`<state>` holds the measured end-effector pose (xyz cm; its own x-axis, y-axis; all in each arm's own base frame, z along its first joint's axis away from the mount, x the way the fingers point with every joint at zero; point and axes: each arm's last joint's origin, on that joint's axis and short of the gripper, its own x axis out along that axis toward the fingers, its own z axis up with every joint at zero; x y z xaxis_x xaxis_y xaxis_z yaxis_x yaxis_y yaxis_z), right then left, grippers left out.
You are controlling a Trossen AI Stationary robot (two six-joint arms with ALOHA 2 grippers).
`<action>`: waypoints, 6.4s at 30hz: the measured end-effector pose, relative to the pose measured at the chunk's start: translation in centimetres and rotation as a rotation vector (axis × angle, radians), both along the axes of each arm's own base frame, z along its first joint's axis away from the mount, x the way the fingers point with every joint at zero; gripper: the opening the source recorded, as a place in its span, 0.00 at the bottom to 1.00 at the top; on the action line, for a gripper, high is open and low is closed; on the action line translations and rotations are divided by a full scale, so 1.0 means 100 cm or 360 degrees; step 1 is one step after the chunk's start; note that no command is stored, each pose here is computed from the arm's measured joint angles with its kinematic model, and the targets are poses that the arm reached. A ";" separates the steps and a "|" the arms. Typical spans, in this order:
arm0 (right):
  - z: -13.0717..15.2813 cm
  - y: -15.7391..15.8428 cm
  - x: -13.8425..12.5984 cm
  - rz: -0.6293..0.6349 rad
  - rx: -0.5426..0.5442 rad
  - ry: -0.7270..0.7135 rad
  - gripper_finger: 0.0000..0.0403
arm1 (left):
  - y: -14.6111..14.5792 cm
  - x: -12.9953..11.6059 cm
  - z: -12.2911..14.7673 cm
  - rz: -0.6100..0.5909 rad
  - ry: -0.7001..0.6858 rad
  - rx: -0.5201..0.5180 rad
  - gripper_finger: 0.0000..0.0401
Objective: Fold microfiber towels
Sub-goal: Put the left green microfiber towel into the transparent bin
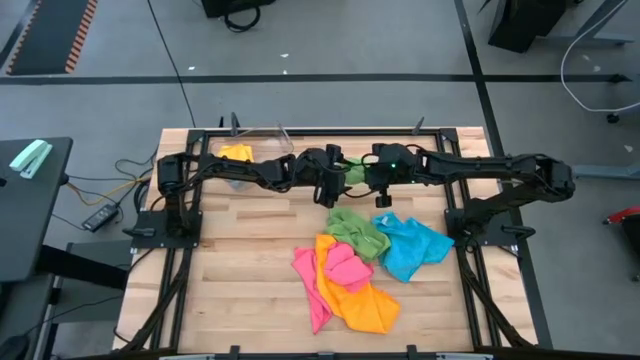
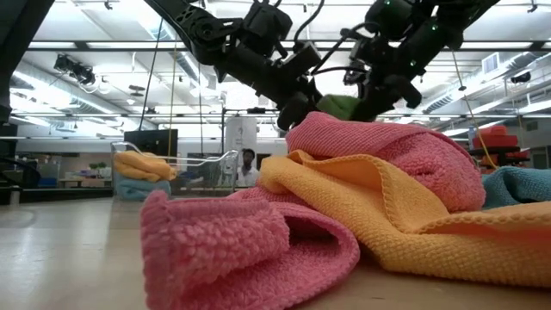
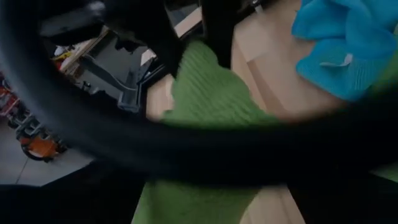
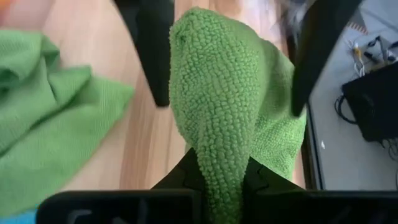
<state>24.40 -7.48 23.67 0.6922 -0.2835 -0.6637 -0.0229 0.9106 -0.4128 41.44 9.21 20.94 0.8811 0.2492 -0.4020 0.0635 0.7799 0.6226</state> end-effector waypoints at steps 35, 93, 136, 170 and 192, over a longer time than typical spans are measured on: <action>0.040 0.008 -0.003 0.0084 0.0063 -0.0423 0.56 | -0.001 -0.043 0.039 0.0169 0.0235 -0.0332 0.19; 0.036 -0.007 -0.005 -0.0040 0.0116 -0.0473 0.60 | 0.053 -0.174 -0.001 0.1567 0.1134 0.0577 0.15; 0.009 0.010 -0.011 -0.0261 0.0386 -0.0154 0.60 | 0.110 -0.196 0.035 0.0994 0.0825 -0.0637 0.18; -0.008 -0.010 0.008 -0.0289 0.0269 -0.0153 0.60 | 0.124 -0.185 0.013 0.1034 0.0736 -0.0895 0.14; -0.009 -0.012 0.007 -0.0290 0.0304 -0.0147 0.60 | 0.153 -0.215 -0.002 0.0898 0.0626 -0.1396 0.12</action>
<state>25.11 -8.65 22.76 0.7015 -0.2845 -0.6535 0.1781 0.9577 -0.2259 19.92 24.52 20.71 0.5038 0.0663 -0.8613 -0.3669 0.9191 -0.1438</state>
